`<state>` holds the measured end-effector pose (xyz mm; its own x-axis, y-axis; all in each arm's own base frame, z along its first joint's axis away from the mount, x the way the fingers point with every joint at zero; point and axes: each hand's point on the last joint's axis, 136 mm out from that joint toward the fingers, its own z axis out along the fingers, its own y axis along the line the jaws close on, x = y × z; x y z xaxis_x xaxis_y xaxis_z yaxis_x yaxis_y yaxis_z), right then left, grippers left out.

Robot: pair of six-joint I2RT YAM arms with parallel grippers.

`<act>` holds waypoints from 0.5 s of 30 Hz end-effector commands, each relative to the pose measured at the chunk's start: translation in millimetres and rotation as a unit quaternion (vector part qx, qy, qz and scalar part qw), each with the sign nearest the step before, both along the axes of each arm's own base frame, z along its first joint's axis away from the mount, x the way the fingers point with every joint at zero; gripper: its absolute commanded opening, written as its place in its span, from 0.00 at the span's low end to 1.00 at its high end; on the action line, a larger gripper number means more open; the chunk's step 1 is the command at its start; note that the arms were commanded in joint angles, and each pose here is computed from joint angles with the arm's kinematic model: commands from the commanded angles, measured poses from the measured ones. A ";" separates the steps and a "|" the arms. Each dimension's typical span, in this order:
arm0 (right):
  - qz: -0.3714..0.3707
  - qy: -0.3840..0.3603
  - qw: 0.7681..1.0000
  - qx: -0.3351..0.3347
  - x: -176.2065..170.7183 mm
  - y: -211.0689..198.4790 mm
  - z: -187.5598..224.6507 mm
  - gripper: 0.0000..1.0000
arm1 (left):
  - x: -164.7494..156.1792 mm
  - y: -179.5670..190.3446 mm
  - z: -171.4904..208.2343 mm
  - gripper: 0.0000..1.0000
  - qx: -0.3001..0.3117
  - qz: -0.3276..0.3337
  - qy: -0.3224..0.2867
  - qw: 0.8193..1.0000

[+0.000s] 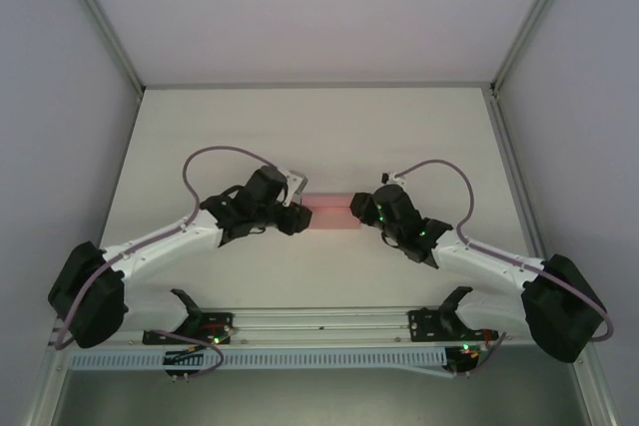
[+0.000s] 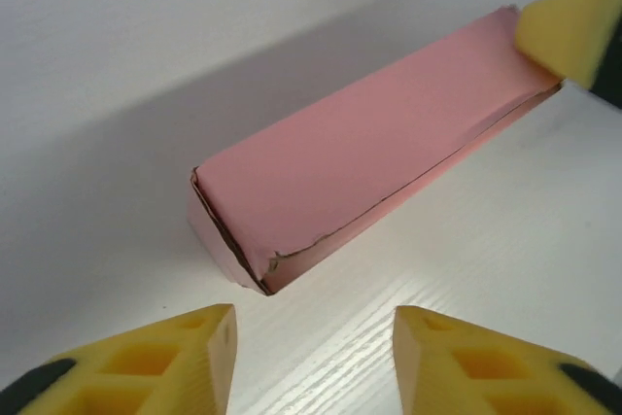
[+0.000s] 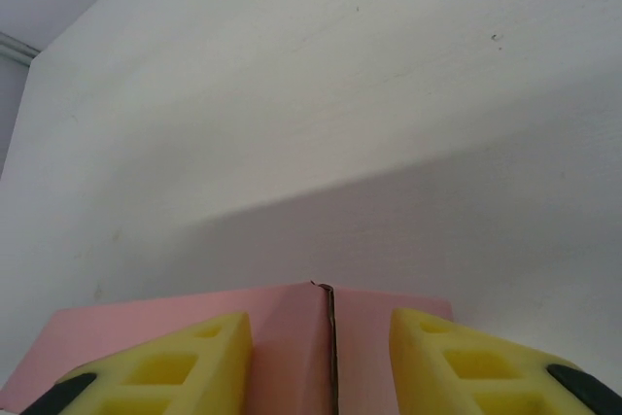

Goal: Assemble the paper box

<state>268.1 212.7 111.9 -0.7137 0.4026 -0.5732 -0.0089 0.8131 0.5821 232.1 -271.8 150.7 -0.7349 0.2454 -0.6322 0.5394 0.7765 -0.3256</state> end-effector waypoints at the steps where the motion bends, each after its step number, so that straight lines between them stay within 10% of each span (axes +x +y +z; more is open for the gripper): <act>1: 0.002 0.096 0.992 -0.081 -33.7 -26.5 -64.4 0.41 | 13.5 6.3 23.8 0.64 -0.036 0.045 0.010 0.998; 4: 0.001 0.097 0.992 -0.081 -33.6 -26.7 -67.7 0.39 | 31.4 13.2 22.5 0.80 -0.056 0.072 0.026 0.995; 15: 0.002 0.097 0.991 -0.087 -36.1 -30.1 -76.9 0.38 | 45.0 -0.1 -17.3 0.68 -0.118 0.037 0.082 0.989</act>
<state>270.8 215.2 109.5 -0.6976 0.4271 -0.5753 -0.0173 0.7926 0.6095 281.3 -262.6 140.6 -0.8319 0.0400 -0.5535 0.3864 0.7576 -0.5261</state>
